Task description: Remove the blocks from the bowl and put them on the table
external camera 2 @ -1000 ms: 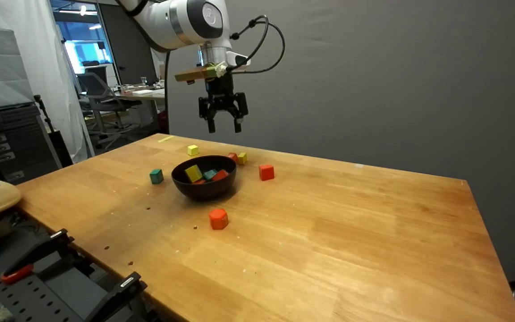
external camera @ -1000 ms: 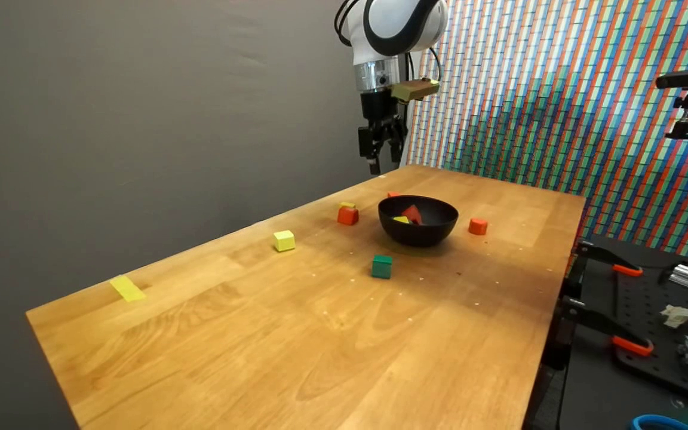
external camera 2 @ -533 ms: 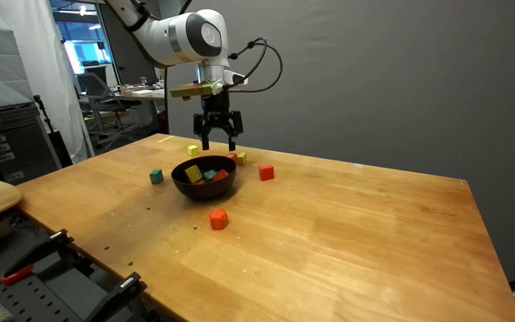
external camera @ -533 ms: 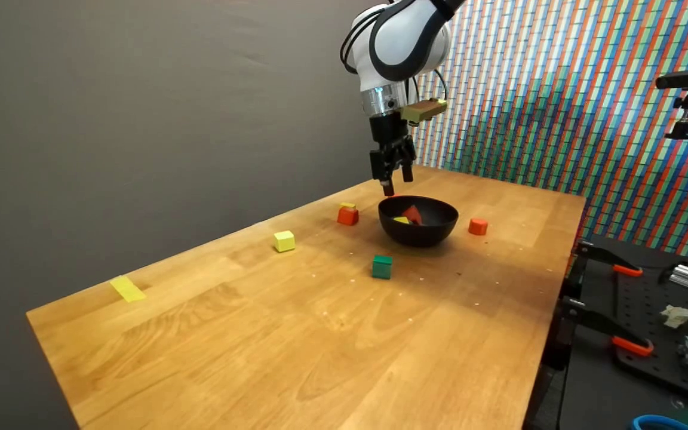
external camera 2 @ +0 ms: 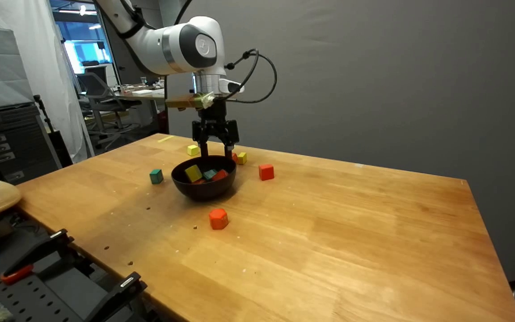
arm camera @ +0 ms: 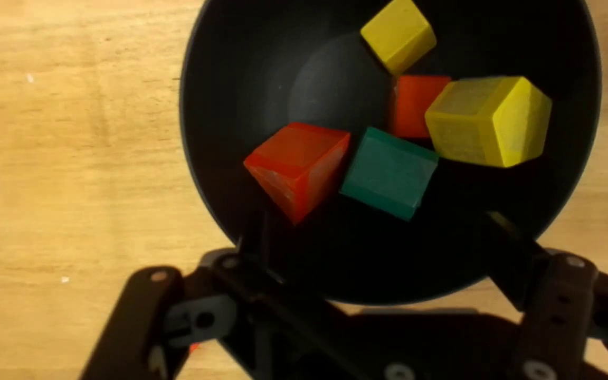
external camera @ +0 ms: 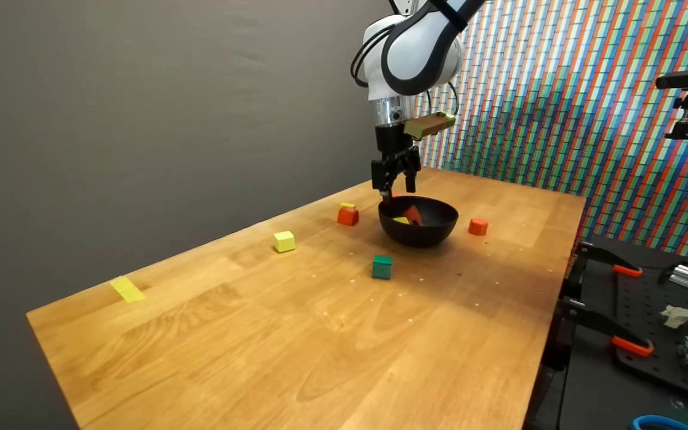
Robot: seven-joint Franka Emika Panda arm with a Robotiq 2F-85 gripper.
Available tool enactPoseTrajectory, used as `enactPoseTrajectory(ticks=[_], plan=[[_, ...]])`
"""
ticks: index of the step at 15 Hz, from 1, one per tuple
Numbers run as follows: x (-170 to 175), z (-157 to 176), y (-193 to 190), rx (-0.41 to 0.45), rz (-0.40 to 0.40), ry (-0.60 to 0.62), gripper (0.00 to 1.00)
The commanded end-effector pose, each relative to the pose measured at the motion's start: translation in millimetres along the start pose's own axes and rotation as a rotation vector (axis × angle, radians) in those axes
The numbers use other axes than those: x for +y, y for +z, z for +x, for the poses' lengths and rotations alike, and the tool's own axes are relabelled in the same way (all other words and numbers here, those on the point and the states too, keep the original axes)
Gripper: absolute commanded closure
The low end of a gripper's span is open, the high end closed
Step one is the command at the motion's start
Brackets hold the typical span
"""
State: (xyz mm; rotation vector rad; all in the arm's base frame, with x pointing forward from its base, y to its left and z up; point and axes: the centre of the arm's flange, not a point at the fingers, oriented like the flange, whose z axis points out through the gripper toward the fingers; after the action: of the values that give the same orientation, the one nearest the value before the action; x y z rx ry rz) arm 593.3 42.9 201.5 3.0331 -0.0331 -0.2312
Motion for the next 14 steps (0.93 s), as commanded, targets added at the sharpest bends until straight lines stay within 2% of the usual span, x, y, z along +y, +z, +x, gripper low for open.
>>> enactPoseTrajectory(ticks=[1,5,10,12,14], plan=[[-2.8,-1.7,3.2,0.012,0.002,0.029,0.0],[0.6,-9.0,11.3,0.015,-0.003,0.044,0.0],[9.9,-26.2,26.0,-0.016,0.027,0.09,0.0],[1.1,-21.5,39.8,-0.01,0.064,0.186,0.0],[-8.0,-15.7,53.8,0.025,0.047,0.303,0.0]])
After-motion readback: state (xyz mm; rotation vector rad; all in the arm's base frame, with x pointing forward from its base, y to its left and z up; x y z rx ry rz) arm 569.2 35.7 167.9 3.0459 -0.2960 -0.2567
